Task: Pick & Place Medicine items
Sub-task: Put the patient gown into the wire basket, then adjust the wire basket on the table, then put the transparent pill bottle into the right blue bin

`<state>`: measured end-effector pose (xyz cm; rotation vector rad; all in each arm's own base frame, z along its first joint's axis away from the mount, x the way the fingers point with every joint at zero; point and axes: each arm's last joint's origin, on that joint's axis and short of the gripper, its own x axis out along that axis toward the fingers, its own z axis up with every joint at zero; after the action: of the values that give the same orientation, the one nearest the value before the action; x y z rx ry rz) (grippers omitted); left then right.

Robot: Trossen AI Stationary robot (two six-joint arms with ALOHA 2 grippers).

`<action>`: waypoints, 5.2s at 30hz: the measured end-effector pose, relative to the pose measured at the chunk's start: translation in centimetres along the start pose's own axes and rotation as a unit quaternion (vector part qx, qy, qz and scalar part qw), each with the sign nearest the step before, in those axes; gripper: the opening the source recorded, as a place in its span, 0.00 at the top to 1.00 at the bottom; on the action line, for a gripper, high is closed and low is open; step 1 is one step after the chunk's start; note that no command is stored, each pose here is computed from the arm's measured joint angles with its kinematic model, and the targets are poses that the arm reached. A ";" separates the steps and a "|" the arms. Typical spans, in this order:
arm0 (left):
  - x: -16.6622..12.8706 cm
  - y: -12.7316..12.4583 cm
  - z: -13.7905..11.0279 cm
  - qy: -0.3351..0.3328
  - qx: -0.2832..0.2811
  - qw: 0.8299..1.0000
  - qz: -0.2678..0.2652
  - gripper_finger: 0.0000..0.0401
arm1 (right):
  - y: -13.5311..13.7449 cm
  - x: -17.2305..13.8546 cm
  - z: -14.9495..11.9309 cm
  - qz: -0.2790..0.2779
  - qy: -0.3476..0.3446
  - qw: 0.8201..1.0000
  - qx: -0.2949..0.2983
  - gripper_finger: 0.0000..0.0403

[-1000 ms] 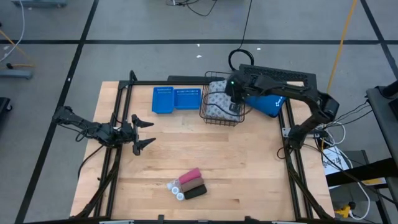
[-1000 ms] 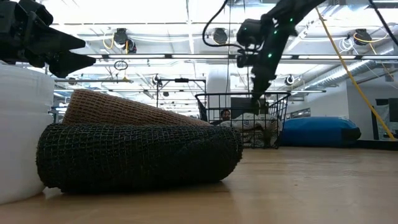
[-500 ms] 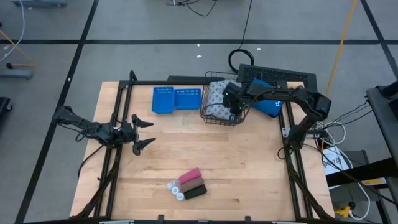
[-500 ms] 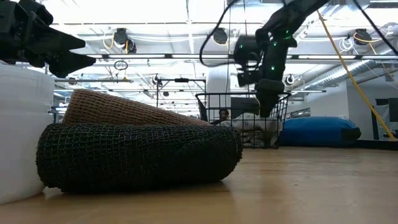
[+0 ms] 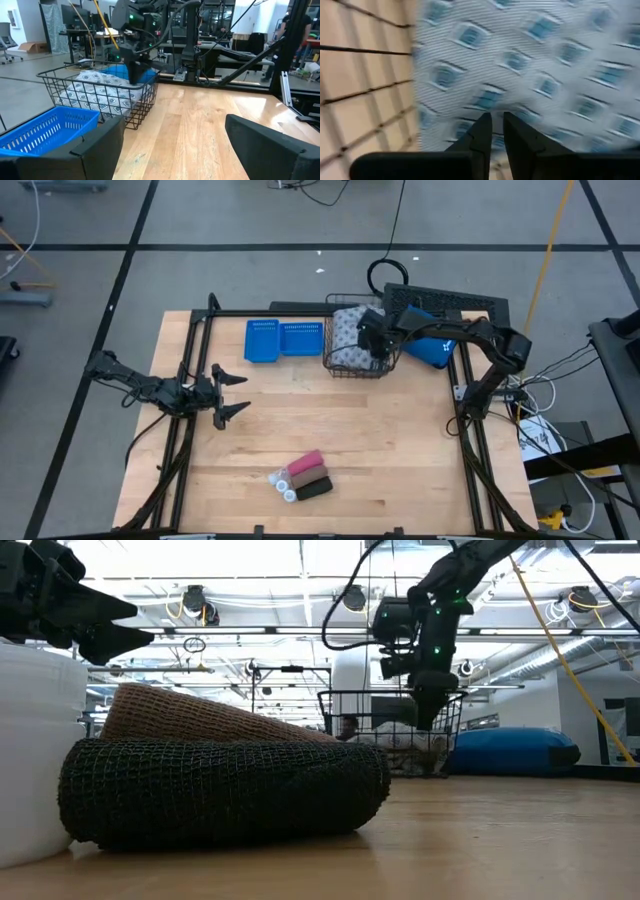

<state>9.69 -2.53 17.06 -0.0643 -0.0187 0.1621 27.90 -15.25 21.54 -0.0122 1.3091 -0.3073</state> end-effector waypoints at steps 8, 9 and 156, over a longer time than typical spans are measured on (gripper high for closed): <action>0.0 0.0 0.0 0.000 0.000 1.000 0.000 0.12 | -2.1 -4.1 2.7 -0.086 -0.096 0.992 -0.015 0.95; 0.0 0.0 0.0 0.000 0.000 1.000 0.000 0.12 | -2.6 -4.4 3.1 -0.094 -0.110 0.989 -0.012 0.96; 0.0 0.0 0.0 0.000 0.000 1.000 0.001 0.12 | 7.2 -8.0 -1.4 0.069 -0.276 0.957 -0.058 1.00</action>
<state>9.69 -2.53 17.06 -0.0645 -0.0191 0.1631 26.35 -6.27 27.44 -0.0995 0.7641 -0.0931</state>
